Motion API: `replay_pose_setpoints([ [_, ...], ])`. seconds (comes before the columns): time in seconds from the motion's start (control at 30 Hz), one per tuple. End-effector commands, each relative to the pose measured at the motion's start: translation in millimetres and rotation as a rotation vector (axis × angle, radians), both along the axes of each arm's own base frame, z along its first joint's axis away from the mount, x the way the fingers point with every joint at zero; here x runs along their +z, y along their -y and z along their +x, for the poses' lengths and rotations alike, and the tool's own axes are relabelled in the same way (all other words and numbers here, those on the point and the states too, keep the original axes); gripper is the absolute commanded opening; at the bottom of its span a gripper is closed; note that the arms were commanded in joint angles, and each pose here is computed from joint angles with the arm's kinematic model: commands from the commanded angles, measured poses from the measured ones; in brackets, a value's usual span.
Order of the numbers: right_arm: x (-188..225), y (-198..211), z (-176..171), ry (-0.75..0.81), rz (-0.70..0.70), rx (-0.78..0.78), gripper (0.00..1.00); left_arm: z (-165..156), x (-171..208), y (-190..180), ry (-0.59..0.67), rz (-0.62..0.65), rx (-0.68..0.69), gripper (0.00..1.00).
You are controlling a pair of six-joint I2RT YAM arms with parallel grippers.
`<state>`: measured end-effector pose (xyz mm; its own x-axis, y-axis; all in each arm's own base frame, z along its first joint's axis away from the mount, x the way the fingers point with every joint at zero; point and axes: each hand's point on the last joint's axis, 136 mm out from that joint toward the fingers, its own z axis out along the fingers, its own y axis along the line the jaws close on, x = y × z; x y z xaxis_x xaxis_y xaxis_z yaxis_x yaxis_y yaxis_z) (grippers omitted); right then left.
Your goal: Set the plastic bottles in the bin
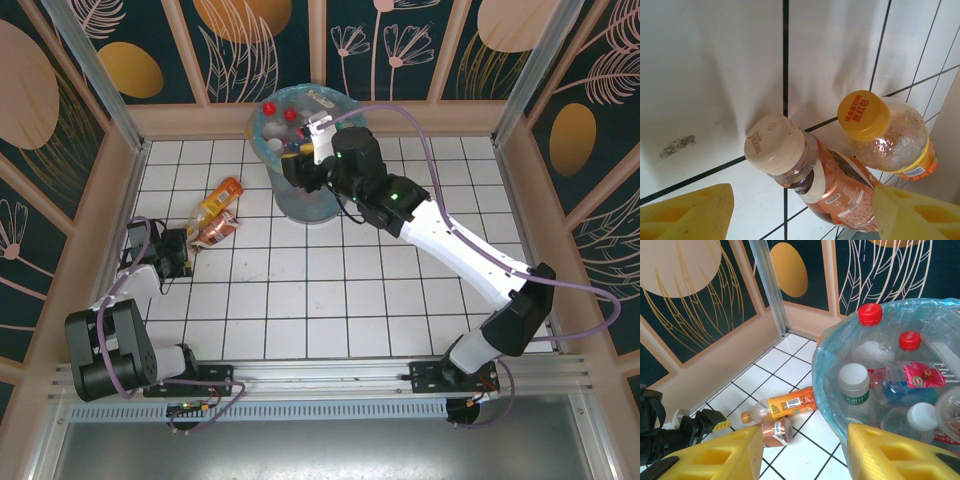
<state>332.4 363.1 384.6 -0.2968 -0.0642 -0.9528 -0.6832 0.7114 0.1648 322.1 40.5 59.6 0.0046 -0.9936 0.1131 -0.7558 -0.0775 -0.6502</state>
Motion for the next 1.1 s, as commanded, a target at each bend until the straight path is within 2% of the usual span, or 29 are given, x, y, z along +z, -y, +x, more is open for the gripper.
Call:
replay_pose_setpoints([
  [0.0, 19.5, 8.0, -3.1, 0.059, 0.034, -0.024, 0.48, -3.8, -7.0, -3.9, -0.084, -0.047, 0.069, 0.72],
  [0.23, 14.3, 7.4, -1.3, 0.062, 0.036, -0.022, 0.49, 8.8, -12.6, -4.1, -0.144, -0.073, 0.058, 0.69],
  [0.4, 13.7, 7.5, 0.3, 0.068, 0.040, -0.023, 0.49, 3.0, -24.4, -2.9, -0.198, -0.108, 0.091, 0.67],
  [0.57, 12.0, 12.2, 3.1, 0.076, 0.042, -0.033, 0.49, 0.1, -29.8, -5.1, -0.214, -0.116, 0.129, 0.65],
  [0.83, 7.9, 20.4, 9.7, 0.071, 0.041, -0.049, 0.49, -4.2, -39.5, -4.3, -0.233, -0.141, 0.164, 0.54],
  [1.0, 8.3, 24.4, 11.4, 0.074, 0.049, -0.056, 0.49, -2.7, -39.8, -5.7, -0.233, -0.137, 0.169, 0.51],
  [1.07, 8.3, 25.7, 11.8, 0.075, 0.049, -0.058, 0.49, -2.4, -41.3, -5.2, -0.241, -0.142, 0.168, 0.54],
])
